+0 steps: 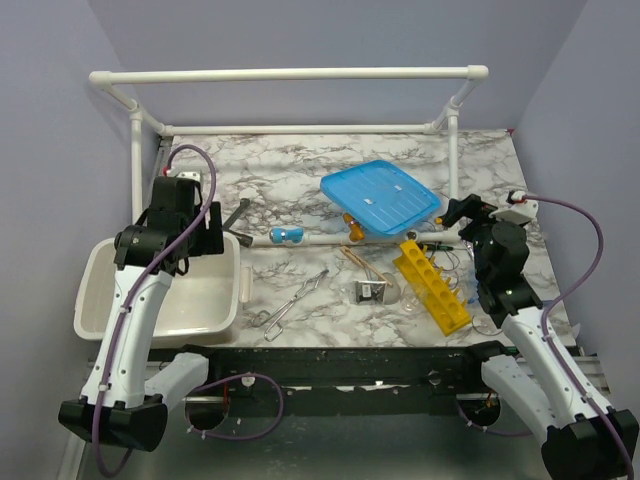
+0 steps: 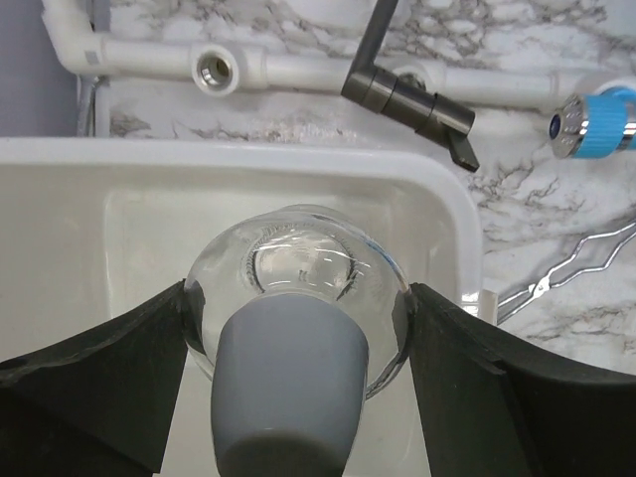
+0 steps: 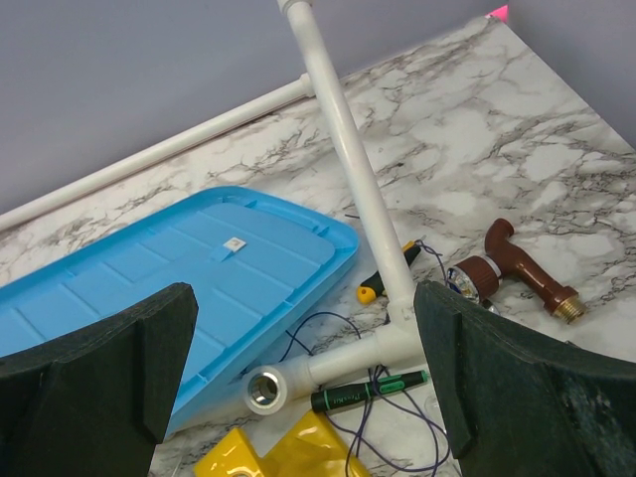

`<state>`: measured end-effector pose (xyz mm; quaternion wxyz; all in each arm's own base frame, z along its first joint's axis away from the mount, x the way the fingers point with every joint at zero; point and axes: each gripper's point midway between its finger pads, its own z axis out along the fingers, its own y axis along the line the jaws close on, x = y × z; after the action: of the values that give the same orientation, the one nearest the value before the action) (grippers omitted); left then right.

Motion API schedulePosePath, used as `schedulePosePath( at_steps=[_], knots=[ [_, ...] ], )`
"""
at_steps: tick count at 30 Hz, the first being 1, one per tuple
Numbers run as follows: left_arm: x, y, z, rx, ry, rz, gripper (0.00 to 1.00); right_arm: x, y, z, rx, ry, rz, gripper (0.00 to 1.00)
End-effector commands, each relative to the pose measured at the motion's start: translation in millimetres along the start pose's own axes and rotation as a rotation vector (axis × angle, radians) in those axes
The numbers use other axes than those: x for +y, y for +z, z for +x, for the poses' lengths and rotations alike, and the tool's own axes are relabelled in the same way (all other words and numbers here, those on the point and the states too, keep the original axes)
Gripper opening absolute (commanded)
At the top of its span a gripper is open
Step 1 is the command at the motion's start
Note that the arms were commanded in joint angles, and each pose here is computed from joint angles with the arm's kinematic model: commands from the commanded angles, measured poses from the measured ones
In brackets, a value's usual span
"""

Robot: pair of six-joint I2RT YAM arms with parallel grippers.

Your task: Organize the chemistry lab equipment

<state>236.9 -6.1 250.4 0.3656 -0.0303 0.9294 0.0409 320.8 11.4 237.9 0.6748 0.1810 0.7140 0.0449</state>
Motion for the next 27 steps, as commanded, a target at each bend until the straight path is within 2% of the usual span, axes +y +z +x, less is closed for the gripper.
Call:
schedulePosePath(
  at_steps=[1,9,17,21,27],
  knots=[
    [2.1,19.0,25.1,0.024,-0.055,-0.01,0.41,7.1,1.9,-14.0,-0.026,0.019,-0.019,1.0],
    [0.2,51.5,57.6,0.106,-0.163,0.033,0.41,7.7,0.1,-14.9,-0.029,0.023,-0.026,1.0],
    [-4.6,80.8,65.4,0.115,-0.245,0.032,0.4,8.5,-3.5,-19.0,-0.039,0.028,-0.033,1.0],
    [-9.7,89.7,64.1,0.092,-0.292,0.048,0.36,8.1,-4.6,-19.6,-0.043,0.033,-0.033,1.0],
    [-19.9,101.2,46.7,0.014,-0.327,0.102,0.34,8.9,-3.8,-17.1,-0.035,0.035,-0.037,1.0]
  ],
)
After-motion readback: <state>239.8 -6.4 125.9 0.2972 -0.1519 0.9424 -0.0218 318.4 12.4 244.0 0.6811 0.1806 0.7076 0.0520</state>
